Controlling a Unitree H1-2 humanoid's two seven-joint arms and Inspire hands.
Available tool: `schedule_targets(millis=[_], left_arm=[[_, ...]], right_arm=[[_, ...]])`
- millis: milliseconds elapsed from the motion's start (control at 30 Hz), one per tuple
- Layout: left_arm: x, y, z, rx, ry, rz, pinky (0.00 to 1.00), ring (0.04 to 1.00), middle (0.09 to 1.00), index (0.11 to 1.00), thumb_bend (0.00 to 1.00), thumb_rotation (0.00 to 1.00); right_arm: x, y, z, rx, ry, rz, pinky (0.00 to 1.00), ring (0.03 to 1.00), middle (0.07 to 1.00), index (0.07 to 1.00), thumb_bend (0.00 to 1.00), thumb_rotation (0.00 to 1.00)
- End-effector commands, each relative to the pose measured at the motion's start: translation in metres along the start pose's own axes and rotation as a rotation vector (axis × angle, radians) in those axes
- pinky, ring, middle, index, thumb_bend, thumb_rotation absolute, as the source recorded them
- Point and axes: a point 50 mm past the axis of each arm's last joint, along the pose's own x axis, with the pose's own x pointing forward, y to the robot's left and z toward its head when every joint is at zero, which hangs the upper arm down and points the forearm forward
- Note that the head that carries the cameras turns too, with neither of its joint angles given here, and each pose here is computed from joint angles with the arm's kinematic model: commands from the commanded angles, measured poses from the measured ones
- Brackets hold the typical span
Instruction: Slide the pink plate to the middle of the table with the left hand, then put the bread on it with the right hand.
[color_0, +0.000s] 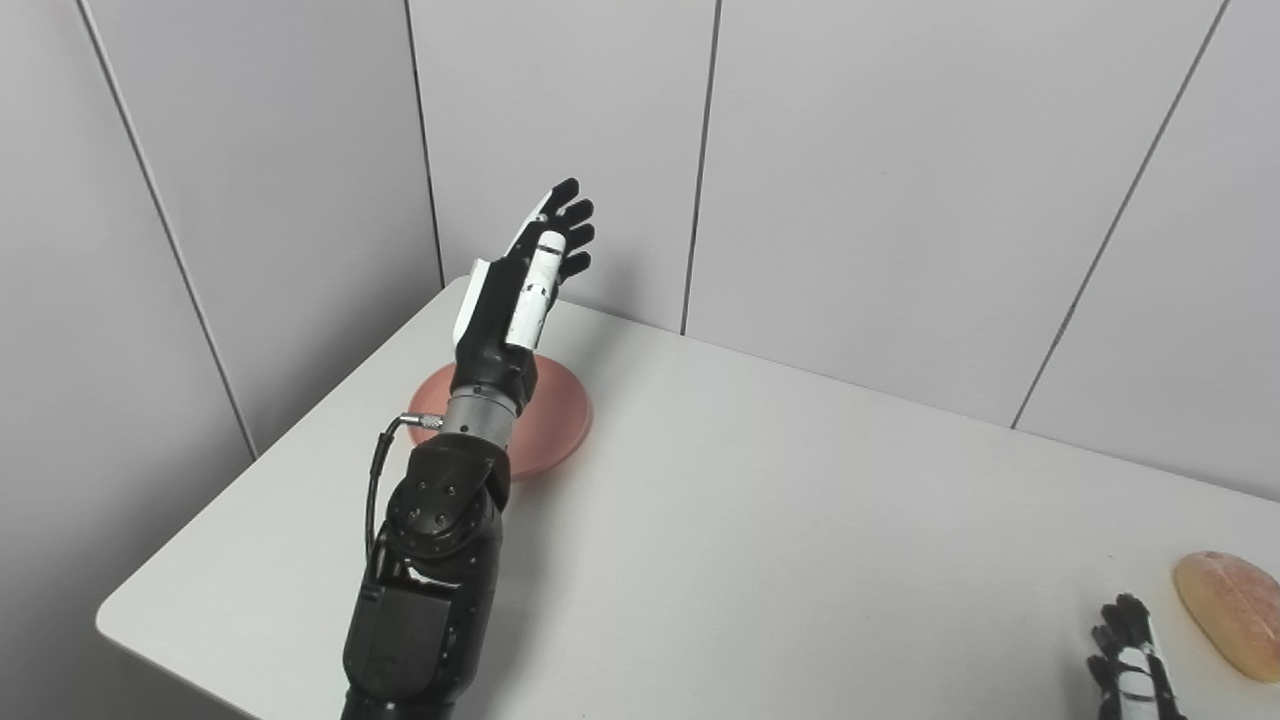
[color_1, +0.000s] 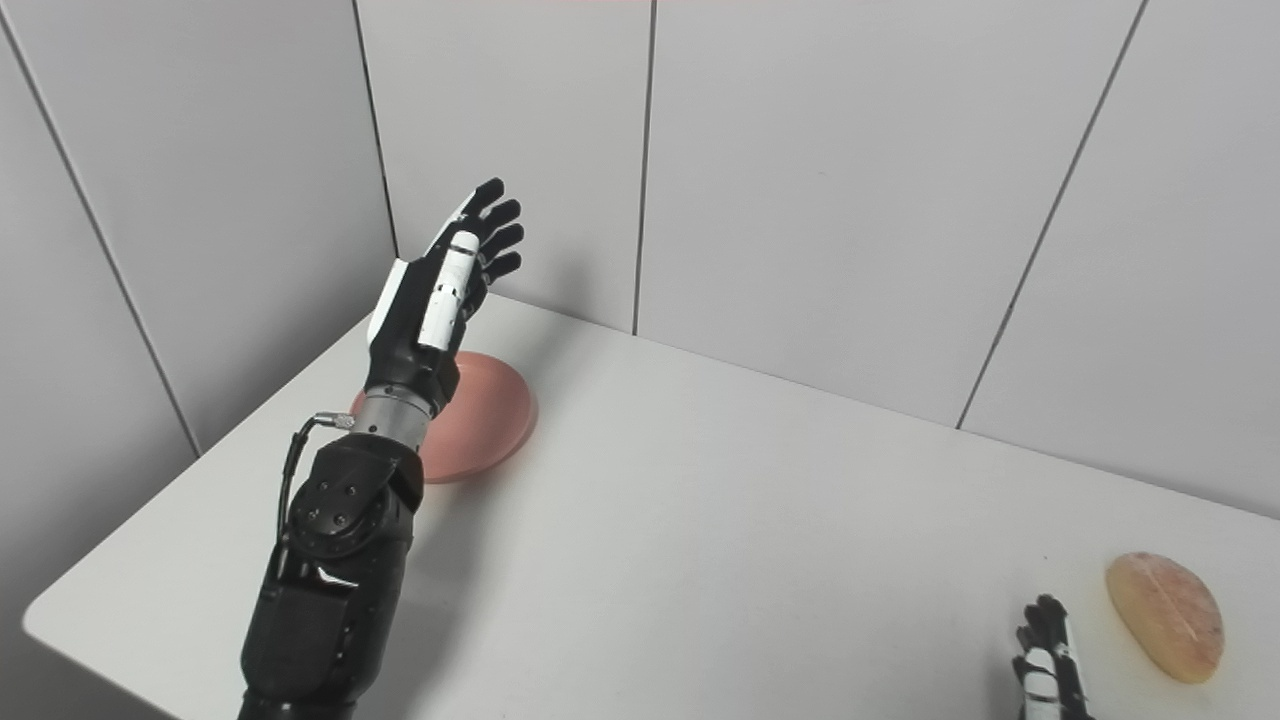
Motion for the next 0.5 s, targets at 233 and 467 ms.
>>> schedule_targets(millis=[233,467], left_arm=[[0.032,0.027,0.013,0.085,-0.077,0.059,0.87,0.897,0.907,0.893,0.36,0.98],[0.041,0.057,0.005,0.107,-0.079,0.124,0.9,0.903,0.901,0.887,0.38,1.0]], right_arm=[[-0.006,-0.008,-0.002,-0.025,0.006,0.007,1.0,0.985,0.972,0.965,0.05,1.0],[-0.006,-0.009,-0.003,-0.01,0.011,-0.001,1.0,0.98,0.971,0.968,0.05,1.0]])
